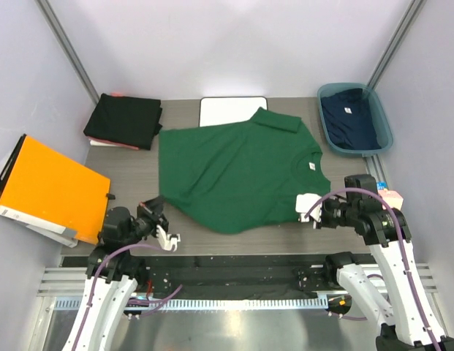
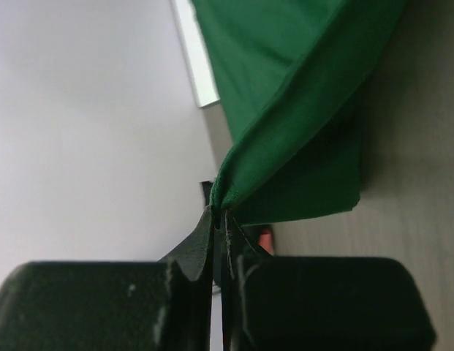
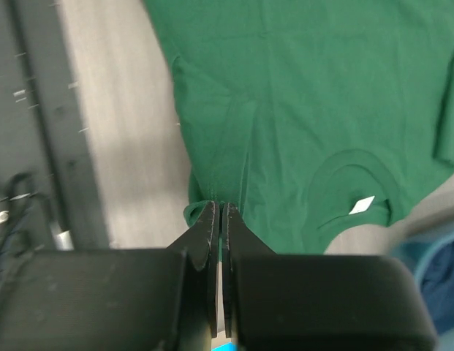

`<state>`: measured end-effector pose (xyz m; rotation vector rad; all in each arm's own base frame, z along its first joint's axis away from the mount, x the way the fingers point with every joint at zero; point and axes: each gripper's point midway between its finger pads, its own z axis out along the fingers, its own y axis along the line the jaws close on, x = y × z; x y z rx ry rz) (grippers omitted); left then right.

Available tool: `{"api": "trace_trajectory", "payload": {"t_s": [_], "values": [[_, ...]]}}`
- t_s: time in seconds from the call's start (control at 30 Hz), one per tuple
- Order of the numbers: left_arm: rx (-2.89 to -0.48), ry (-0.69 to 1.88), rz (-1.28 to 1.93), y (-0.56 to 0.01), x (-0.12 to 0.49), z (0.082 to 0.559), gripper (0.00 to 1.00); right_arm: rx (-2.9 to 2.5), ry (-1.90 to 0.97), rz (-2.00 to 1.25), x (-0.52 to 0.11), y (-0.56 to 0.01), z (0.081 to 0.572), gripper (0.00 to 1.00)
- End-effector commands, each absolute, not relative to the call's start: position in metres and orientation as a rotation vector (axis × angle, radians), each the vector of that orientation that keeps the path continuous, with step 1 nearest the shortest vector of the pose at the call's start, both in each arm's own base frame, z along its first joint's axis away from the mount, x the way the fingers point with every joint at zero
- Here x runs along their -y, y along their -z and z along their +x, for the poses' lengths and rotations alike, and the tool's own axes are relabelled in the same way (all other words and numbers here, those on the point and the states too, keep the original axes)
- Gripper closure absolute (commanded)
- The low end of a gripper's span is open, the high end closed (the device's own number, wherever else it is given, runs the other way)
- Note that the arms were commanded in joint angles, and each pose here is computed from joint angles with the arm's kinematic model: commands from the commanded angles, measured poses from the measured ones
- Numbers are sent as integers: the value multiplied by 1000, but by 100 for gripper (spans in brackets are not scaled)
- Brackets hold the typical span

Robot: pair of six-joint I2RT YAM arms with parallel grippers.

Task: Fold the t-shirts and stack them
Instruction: Flatten out the tshirt, then fold the flattened tshirt in 1/3 of the way

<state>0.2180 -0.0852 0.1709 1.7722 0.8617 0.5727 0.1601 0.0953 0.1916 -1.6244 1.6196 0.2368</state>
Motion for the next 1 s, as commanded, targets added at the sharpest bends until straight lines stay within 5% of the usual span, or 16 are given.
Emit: {"api": "trace_trajectory", "payload": {"t_s": [0.0, 0.23, 0.97], "values": [[-943, -396, 1974, -132, 82, 184, 100, -1626, -323, -1692, -97, -192, 137, 99], [-1084, -294, 2036, -127, 74, 177, 100, -1627, -321, -1746, -92, -196, 122, 99], [-1277, -696, 1735, -148, 38, 279, 100, -1510, 70, -1577, -87, -209, 259, 99]]}}
